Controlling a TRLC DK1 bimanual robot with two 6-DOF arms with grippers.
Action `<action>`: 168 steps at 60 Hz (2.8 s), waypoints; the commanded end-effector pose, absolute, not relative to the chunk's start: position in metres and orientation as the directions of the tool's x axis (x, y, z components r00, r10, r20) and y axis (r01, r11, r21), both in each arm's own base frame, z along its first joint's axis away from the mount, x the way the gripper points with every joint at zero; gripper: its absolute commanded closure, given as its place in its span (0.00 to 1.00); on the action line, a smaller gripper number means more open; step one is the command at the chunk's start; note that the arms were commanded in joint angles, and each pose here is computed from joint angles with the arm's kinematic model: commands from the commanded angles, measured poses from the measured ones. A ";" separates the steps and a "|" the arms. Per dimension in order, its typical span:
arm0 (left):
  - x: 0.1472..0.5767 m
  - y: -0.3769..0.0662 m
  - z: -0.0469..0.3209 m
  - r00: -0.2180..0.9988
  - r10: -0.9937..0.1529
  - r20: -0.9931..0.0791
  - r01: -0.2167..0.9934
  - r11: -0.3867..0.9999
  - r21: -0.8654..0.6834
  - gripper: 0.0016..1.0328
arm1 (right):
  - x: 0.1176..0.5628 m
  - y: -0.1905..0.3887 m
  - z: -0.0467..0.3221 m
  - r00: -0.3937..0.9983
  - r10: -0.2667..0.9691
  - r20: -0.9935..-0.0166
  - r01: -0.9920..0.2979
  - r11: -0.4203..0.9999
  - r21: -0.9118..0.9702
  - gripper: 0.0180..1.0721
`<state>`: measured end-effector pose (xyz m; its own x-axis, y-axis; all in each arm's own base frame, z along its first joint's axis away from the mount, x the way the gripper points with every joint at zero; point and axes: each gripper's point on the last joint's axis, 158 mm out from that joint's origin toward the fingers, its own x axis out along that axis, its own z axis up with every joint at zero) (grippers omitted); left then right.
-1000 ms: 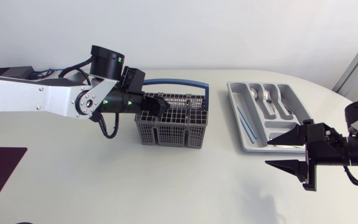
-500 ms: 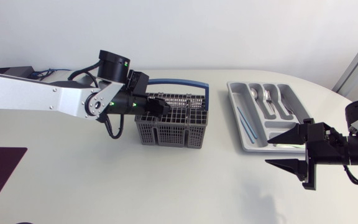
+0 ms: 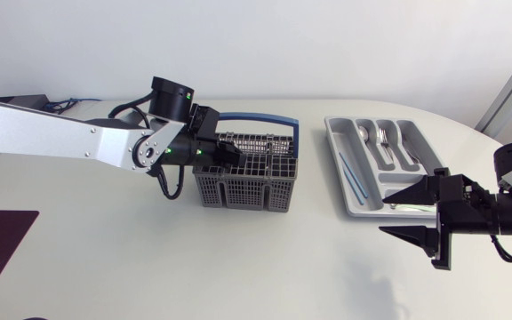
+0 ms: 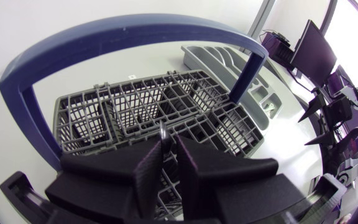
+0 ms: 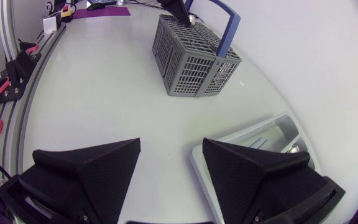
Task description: Unload the cutlery basket into the drawer organizer.
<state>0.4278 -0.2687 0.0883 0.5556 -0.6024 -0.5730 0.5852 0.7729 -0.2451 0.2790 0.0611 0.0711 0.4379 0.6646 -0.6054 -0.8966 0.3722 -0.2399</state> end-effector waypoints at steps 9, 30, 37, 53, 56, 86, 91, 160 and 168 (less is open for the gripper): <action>0.429 -0.270 0.087 0.551 -0.622 -0.556 0.582 0.764 -0.277 0.87 | 0.270 0.068 0.059 0.403 0.683 -0.609 -0.910 0.372 -0.185 0.30; 0.422 -0.265 0.096 0.549 -0.644 -0.533 0.593 0.749 -0.295 0.88 | 0.267 0.068 0.059 0.402 0.683 -0.610 -0.910 0.372 -0.183 0.30; 0.422 -0.263 0.098 0.542 -0.656 -0.525 0.595 0.741 -0.311 0.89 | 0.266 0.069 0.060 0.405 0.681 -0.610 -0.909 0.373 -0.187 0.30; 0.421 -0.258 0.104 0.546 -0.662 -0.514 0.594 0.738 -0.319 0.90 | 0.264 0.070 0.060 0.404 0.682 -0.610 -0.910 0.370 -0.188 0.30; 0.421 -0.258 0.106 0.546 -0.665 -0.510 0.596 0.736 -0.321 0.90 | 0.264 0.070 0.061 0.405 0.682 -0.609 -0.909 0.370 -0.190 0.30; 0.417 -0.255 0.114 0.533 -0.689 -0.491 0.610 0.715 -0.342 0.97 | 0.264 0.070 0.060 0.404 0.682 -0.609 -0.910 0.369 -0.191 0.30; 0.414 -0.255 0.117 0.532 -0.696 -0.482 0.617 0.708 -0.343 0.97 | 0.264 0.070 0.061 0.406 0.682 -0.609 -0.909 0.370 -0.193 0.30; 0.388 -0.269 0.167 0.516 -0.768 -0.378 0.705 0.632 -0.322 0.97 | 0.262 0.135 0.088 0.322 0.778 -0.540 -0.939 0.336 -0.076 0.31; 0.388 -0.268 0.169 0.520 -0.767 -0.376 0.705 0.634 -0.319 0.97 | 0.274 0.165 0.101 0.319 0.799 -0.510 -0.935 0.353 -0.032 0.30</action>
<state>0.3975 -0.2664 0.1664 0.5344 -0.7548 -0.3804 0.6999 0.6475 -0.3014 0.2720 0.1485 0.0957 0.3363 0.7845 -0.5210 -0.9390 0.3216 -0.1219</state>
